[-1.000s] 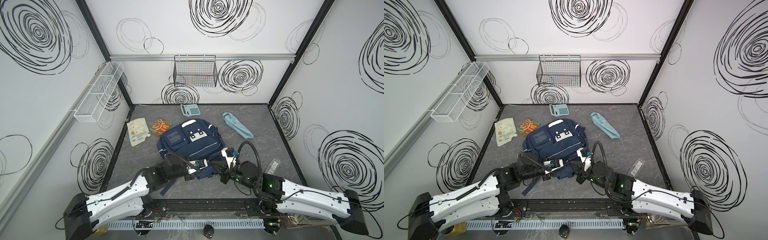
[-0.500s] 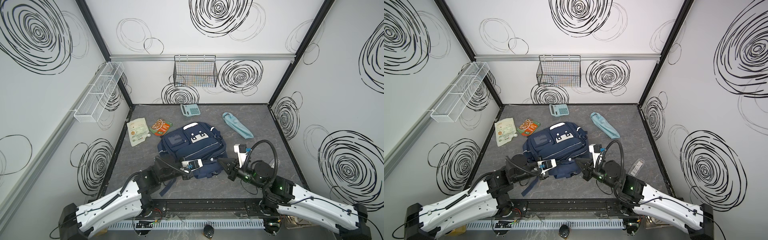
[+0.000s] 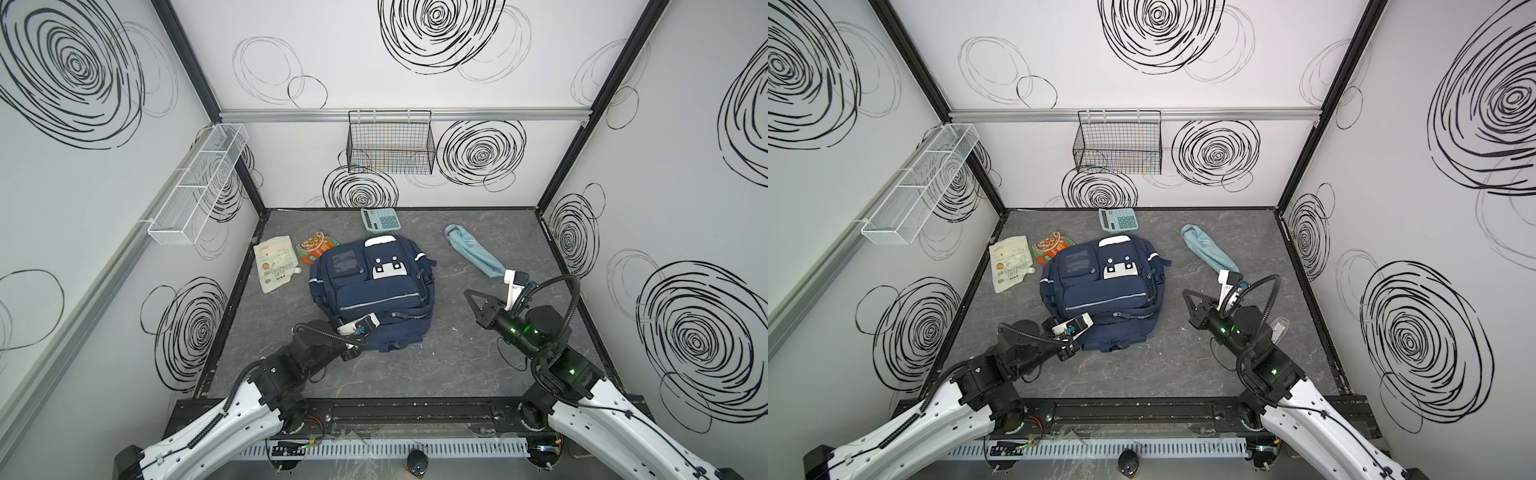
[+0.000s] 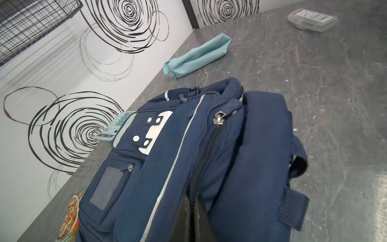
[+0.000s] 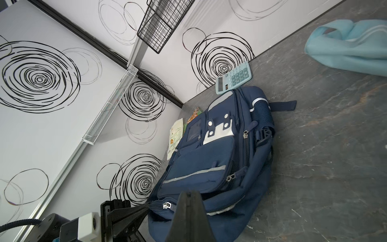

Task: Pack the student bag

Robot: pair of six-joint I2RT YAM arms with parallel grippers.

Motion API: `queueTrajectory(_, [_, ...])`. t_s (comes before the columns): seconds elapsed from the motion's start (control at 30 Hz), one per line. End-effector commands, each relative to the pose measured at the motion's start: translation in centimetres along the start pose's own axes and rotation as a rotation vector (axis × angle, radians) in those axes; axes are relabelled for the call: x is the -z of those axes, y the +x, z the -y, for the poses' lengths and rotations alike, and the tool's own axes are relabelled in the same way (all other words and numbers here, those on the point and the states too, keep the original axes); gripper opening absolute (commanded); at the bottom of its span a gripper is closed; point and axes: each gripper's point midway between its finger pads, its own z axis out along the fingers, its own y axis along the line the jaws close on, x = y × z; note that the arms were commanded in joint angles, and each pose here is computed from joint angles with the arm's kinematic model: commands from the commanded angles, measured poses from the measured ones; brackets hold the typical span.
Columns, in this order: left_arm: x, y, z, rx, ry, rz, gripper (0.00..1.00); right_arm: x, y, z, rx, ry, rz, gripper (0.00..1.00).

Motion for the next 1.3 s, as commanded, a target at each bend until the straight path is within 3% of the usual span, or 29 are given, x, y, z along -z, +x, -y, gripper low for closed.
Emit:
queueTrajectory(0.0, [1.0, -4.0, -1.4, 0.035, -0.039, 0.175, 0.00, -0.8, 1.3, -4.2, 0.202, -0.206, -0.087, 0.19])
queueTrajectory(0.07, [1.2, -4.9, -0.4, 0.030, 0.012, 0.230, 0.00, -1.8, 3.2, -5.7, 0.378, -0.247, -0.179, 0.44])
queueTrajectory(0.13, [1.5, -5.4, 0.1, 0.025, 0.040, 0.271, 0.00, -2.8, 5.7, -6.4, 0.555, -0.253, -0.256, 0.57])
queueTrajectory(0.23, [1.7, -5.1, 0.5, 0.015, 0.052, 0.279, 0.00, -4.2, 9.6, -6.1, 0.787, -0.243, -0.353, 0.59])
queueTrajectory(0.3, [1.7, -4.9, 0.6, 0.014, 0.053, 0.274, 0.00, -5.0, 11.2, -5.4, 0.842, -0.257, -0.392, 0.57])
queueTrajectory(0.37, [1.8, -4.6, 0.9, 0.013, 0.061, 0.275, 0.00, -6.0, 12.2, -4.7, 0.842, -0.263, -0.406, 0.55])
queueTrajectory(0.6, [2.3, -4.6, 1.4, 0.004, 0.075, 0.312, 0.00, -7.4, 13.1, -3.0, 0.696, -0.274, -0.443, 0.64])
queueTrajectory(0.83, [2.1, -4.7, 1.5, 0.001, 0.081, 0.318, 0.00, -7.1, 13.8, -1.5, 0.437, -0.366, -0.513, 0.67])
queueTrajectory(0.97, [1.9, -4.5, 1.4, 0.000, 0.075, 0.304, 0.00, -6.5, 15.0, -2.1, 0.367, -0.416, -0.572, 0.62])
queueTrajectory(1.27, [1.6, -4.4, 1.6, 0.003, 0.087, 0.301, 0.00, -4.5, 16.0, -4.1, 0.312, -0.469, -0.572, 0.53])
